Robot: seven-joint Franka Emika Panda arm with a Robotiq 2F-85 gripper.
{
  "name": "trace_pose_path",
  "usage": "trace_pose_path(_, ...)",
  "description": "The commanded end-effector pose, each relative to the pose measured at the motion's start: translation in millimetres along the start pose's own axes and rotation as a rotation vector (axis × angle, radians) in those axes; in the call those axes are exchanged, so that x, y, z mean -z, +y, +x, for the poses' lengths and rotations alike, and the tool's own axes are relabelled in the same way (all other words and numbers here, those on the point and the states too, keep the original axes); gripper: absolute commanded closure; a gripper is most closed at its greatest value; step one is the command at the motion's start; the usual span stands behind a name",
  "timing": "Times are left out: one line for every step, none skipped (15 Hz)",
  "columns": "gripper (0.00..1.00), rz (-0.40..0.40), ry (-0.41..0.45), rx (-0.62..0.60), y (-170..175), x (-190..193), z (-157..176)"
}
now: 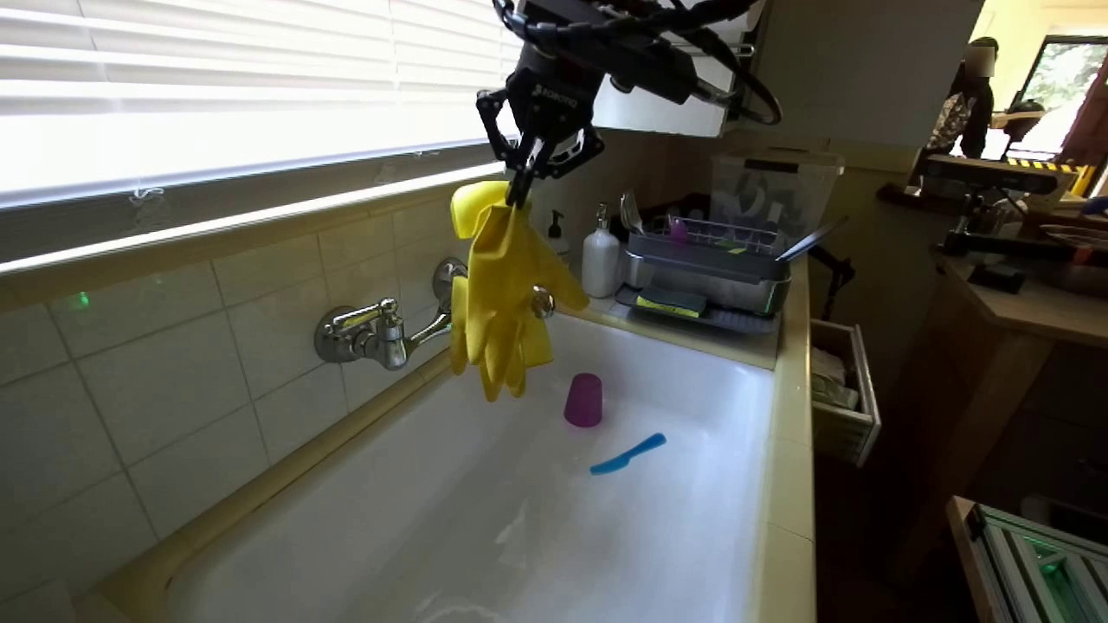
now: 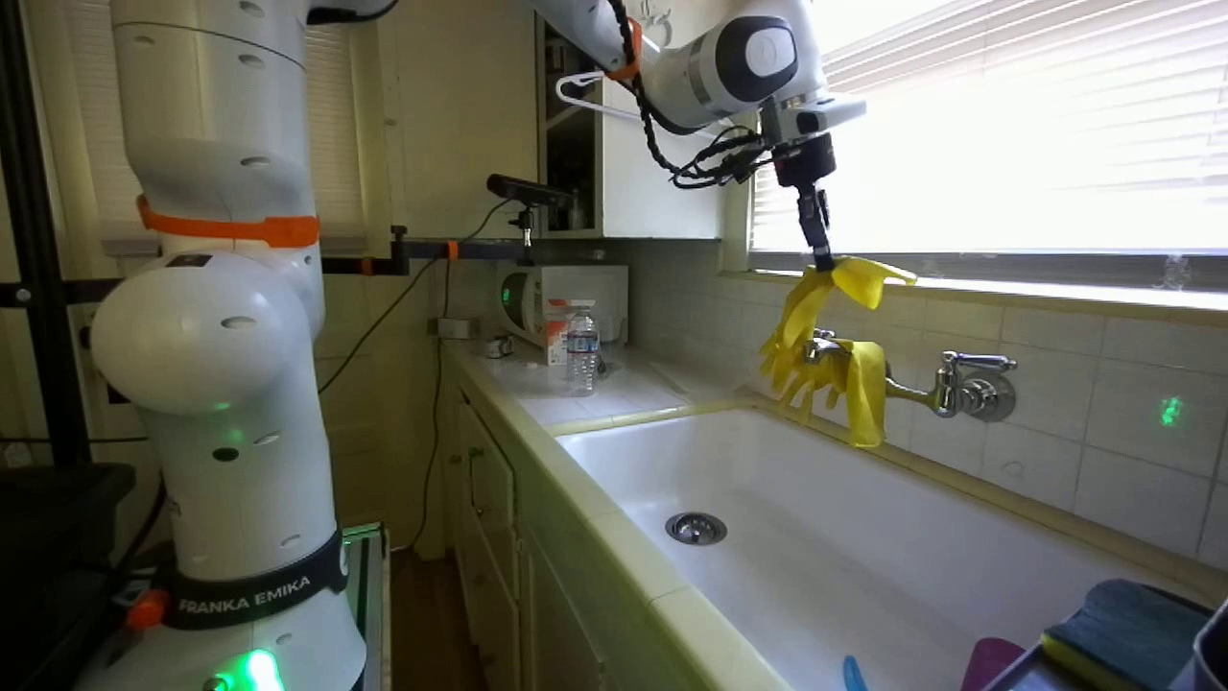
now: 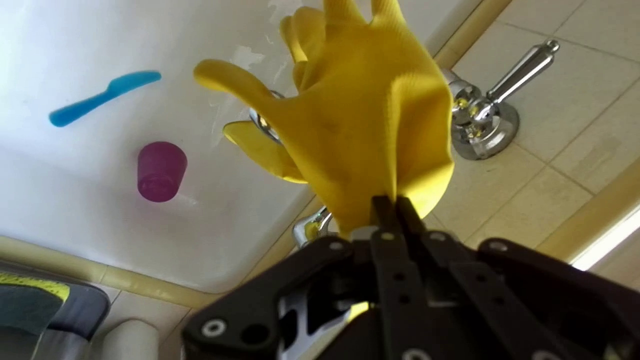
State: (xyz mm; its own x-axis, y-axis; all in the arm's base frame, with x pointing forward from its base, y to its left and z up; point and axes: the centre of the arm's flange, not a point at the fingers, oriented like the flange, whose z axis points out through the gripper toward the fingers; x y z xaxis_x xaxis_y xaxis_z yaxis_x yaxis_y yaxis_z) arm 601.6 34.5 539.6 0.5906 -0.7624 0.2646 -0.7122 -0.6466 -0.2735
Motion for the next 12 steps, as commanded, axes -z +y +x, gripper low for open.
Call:
trace_pose_path(0.99,0.014,0.005,-0.11,0,-14,16)
trace_pose_path(0.99,0.01,-0.001,-0.143,3,-20,23)
trace_pose_path(0.99,0.004,-0.004,-0.168,6,-27,27)
trace_pose_path(0.99,-0.001,-0.006,-0.194,9,-35,31)
trace_pose_path(0.99,-0.004,-0.009,-0.218,11,-42,35)
trace_pose_path(0.99,-0.012,-0.014,-0.24,13,-50,38)
trace_pose_path(0.99,-0.016,-0.015,-0.26,15,-56,40)
trace_pose_path(0.99,-0.018,-0.015,-0.28,16,-62,41)
trace_pose_path(0.99,-0.017,-0.015,-0.299,18,-69,42)
trace_pose_path(0.99,-0.018,-0.017,-0.316,18,-74,42)
trace_pose_path(0.99,-0.021,-0.017,-0.332,19,-79,42)
trace_pose_path(0.99,-0.022,-0.015,-0.351,20,-84,42)
